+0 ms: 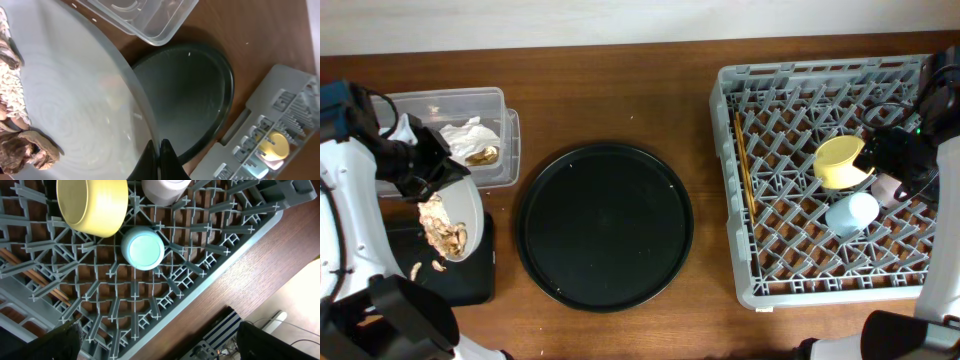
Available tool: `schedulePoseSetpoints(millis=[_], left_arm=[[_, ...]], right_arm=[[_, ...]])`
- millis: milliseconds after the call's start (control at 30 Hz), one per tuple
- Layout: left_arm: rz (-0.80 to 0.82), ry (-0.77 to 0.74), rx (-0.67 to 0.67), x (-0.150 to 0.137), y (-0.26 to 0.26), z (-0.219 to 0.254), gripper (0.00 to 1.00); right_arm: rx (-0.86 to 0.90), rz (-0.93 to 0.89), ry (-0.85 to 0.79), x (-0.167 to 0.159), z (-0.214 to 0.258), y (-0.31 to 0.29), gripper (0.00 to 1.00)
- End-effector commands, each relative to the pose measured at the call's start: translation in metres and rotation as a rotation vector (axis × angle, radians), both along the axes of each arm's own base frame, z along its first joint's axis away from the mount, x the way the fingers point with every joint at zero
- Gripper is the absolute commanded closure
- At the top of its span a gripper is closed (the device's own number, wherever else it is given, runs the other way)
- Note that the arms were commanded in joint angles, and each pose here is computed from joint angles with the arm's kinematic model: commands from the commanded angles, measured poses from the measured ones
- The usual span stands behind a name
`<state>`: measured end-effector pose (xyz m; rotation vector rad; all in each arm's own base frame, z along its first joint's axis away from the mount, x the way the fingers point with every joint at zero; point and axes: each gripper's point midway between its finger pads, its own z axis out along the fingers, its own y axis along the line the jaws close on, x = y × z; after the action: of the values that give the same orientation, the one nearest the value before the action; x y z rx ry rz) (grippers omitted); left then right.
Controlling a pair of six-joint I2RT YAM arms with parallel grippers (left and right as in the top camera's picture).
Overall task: Sort waste into correct bins and load items into the dishwasher rack
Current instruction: 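Carry the plate left and tip the food scraps onto the black tray, then return the emptied plate to the round black tray and release it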
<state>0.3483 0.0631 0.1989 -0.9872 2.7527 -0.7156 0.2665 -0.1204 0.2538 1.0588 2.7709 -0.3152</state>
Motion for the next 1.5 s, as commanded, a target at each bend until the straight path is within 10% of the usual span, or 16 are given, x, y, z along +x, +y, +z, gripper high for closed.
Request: schedulePoseSetpoints(millis=[0, 1033, 1467], left_arm=[[0.025, -0.077, -0.068, 0.000, 0.007, 0.019, 0.99], [0.257, -0.366, -0.581, -0.032, 0.058, 0.034, 0.99], [0.031, -0.283, -0.600, -0.050, -0.031, 0.064, 0.99]], right_arm=[[-0.022, -0.016, -0.010, -0.004, 0.005, -0.004, 0.01], [-0.022, -0.016, -0.010, -0.004, 0.005, -0.004, 0.01], [-0.022, -0.016, -0.010, -0.005, 0.005, -0.004, 0.01]])
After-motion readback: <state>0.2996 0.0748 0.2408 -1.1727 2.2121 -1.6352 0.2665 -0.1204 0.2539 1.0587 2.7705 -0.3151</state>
